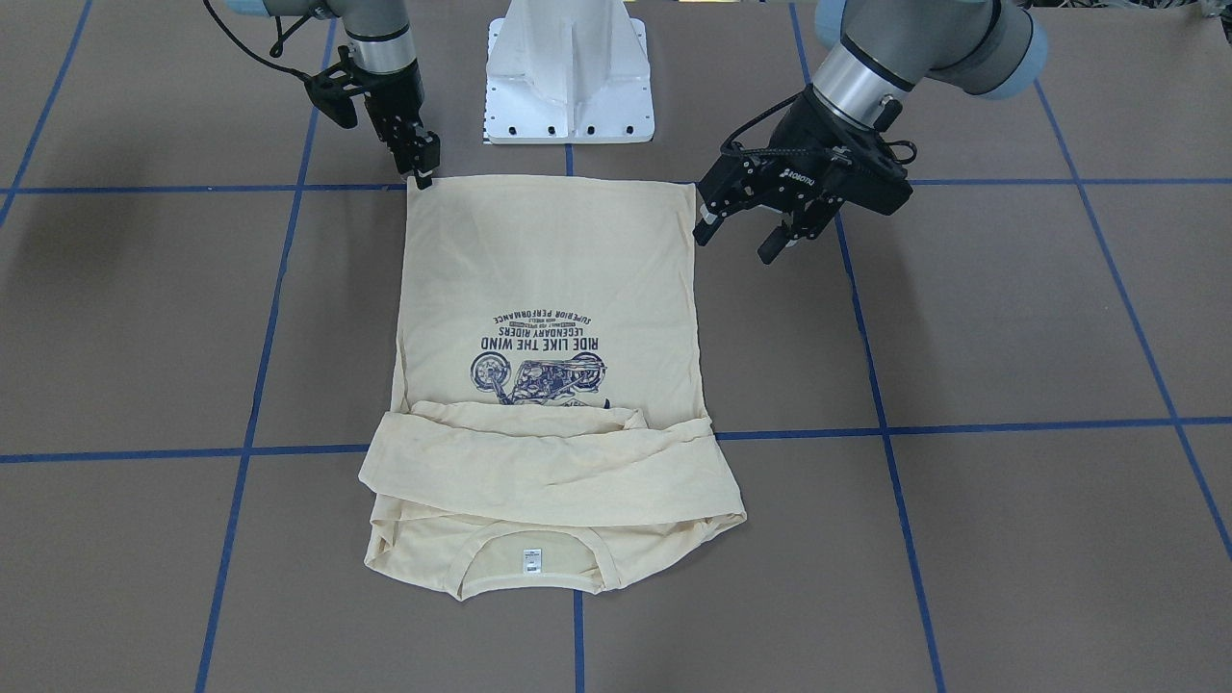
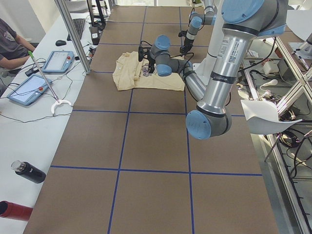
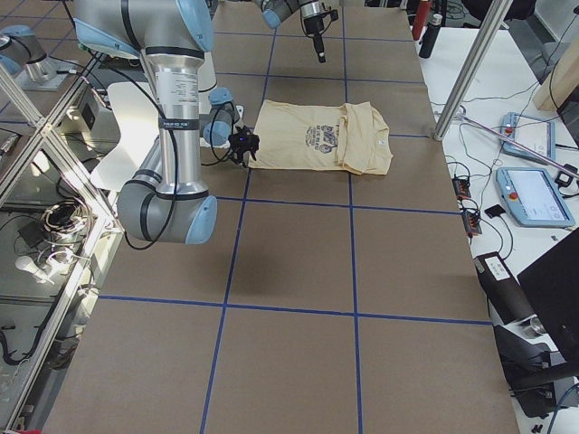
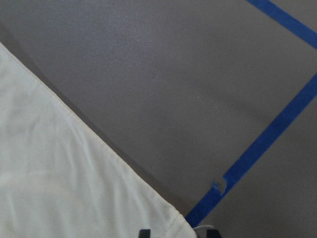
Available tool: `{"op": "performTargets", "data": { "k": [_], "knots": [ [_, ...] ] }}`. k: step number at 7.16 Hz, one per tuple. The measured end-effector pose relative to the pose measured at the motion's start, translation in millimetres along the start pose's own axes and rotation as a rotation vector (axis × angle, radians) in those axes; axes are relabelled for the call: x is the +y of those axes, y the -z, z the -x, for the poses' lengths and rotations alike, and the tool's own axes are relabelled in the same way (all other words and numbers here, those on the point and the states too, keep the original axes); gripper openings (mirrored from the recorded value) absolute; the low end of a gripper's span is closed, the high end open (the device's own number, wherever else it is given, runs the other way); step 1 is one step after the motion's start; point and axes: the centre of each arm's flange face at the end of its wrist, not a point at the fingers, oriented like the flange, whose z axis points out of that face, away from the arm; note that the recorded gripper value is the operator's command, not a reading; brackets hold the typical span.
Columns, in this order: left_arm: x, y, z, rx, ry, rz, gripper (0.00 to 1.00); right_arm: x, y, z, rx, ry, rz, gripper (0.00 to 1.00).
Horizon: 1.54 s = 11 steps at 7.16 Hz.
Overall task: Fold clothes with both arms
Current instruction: 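Grasp the near hem corners with both grippers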
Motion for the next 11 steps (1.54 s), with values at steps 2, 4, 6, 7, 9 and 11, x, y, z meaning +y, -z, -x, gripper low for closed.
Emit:
{"op": "performTargets", "data": {
  "k": [2,4,6,7,9,11],
  "knots": [
    [0.5,0.5,2.8,-0.004,0.001,0.0,0.95,-0.9,0.4,0.1,0.005,0.001,-0.007,0.0],
    [1.2,0.7,4.8,-0.007,0.009,0.0,0.95,-1.7,1.0,0.0,0.008,0.002,-0.011,0.0],
    [2.8,2.4,3.6,-0.002,0.042,-0.01,1.0,-2.0,11.4,2.5,0.003,-0.003,0.003,0.0],
    [8.2,6.7,11.6,-0.009,0.092,-0.013,0.99,-1.2,20.3,4.2,0.005,-0.007,0.014,0.0],
    [45.8,13.1,54.2,-0.074,0.175,0.037,0.93,1.5,36.6,7.8,0.01,-0.02,0.043,0.0],
    [116.3,-8.4,77.4,-0.147,0.24,0.094,0.86,1.5,50.6,10.4,0.01,-0.028,0.076,0.0]
  ]
}}
